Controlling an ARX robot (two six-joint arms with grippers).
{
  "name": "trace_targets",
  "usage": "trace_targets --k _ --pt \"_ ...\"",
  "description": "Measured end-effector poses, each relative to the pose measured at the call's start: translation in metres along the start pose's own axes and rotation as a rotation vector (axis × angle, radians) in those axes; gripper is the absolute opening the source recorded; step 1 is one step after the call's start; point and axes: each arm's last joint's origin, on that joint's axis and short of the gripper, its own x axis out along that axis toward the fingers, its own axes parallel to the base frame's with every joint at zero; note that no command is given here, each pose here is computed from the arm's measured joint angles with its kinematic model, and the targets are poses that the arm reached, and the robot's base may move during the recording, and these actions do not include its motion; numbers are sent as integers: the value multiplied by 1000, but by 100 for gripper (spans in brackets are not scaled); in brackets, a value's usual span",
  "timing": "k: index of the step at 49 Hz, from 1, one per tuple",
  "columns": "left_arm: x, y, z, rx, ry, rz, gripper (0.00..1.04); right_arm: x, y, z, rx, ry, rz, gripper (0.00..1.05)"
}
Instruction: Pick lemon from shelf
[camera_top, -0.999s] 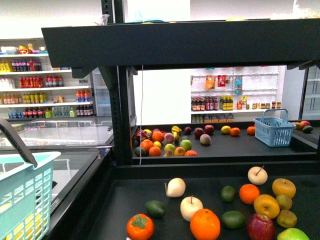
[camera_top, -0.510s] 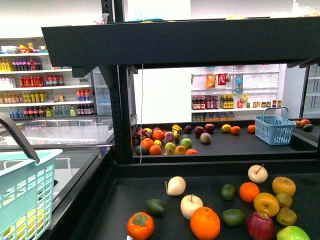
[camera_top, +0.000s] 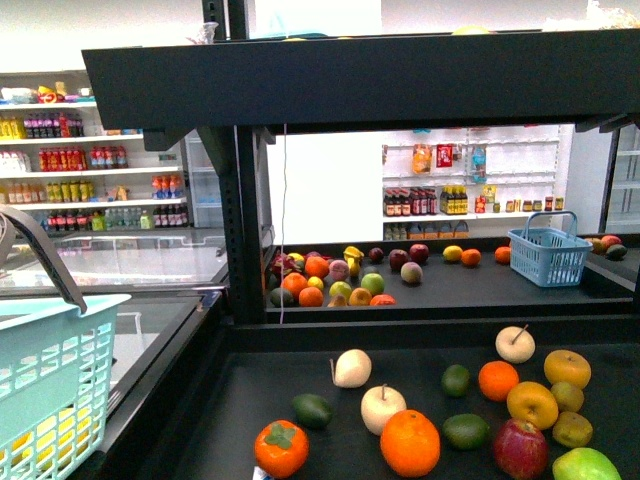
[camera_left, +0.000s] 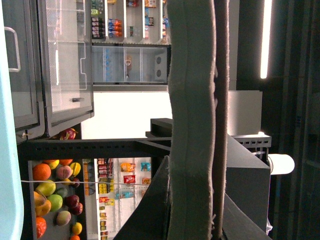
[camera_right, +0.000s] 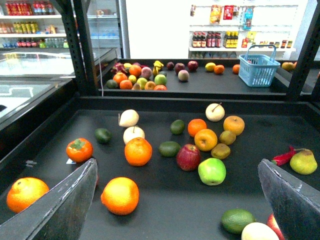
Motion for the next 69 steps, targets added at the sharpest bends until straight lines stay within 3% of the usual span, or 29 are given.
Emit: trace_targets --k 56,69 --pt "4 -44 -9 30 36 -25 9 0 0 0 0 0 0 97" --pt "-1 -43 -8 43 43 -14 9 0 0 0 0 0 0 97"
